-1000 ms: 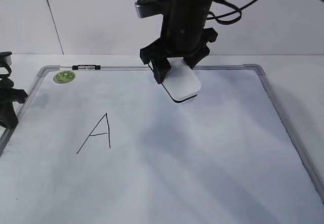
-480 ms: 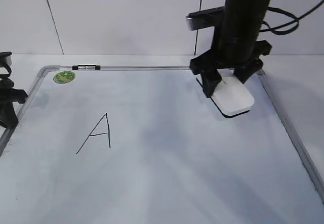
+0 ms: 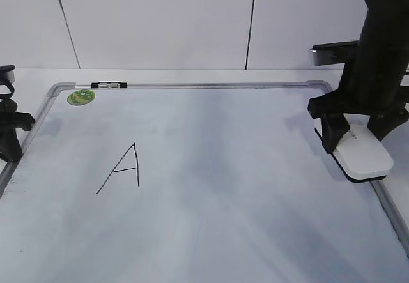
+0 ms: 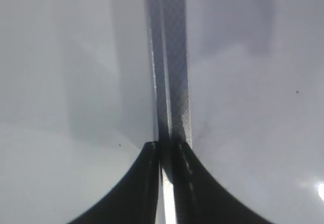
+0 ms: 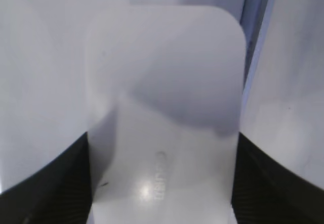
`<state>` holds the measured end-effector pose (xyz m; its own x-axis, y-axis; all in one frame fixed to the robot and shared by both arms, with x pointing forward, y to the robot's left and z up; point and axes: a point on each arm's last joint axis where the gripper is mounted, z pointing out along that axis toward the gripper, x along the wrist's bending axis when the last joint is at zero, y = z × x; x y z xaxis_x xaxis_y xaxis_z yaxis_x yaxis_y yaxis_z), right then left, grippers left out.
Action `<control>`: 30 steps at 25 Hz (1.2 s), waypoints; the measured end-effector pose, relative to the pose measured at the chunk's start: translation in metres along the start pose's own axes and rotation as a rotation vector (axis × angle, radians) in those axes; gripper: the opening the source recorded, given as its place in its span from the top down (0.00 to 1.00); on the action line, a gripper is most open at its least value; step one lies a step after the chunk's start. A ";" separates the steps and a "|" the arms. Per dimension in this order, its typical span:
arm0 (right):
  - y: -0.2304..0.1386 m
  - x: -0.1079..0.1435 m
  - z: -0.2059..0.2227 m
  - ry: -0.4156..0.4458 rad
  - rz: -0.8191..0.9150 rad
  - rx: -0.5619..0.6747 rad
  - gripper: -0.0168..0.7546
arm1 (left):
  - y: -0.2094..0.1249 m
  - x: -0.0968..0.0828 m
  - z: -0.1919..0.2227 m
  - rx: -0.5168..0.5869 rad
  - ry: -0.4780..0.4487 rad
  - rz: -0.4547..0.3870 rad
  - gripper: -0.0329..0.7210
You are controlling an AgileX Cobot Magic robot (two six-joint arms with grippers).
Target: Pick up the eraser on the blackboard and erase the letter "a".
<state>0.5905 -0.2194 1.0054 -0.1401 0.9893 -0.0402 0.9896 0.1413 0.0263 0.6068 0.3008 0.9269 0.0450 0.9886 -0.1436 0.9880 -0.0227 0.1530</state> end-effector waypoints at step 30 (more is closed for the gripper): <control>0.022 -0.023 0.043 0.004 0.088 -0.061 0.24 | 0.000 0.000 0.000 0.000 0.000 0.000 0.87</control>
<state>0.6174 -0.2407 0.9637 -0.0526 0.9981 -0.0315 0.9944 0.0553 0.0899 0.6068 0.3008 0.9269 0.0450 0.9886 -0.1436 0.9880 -0.0227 0.1530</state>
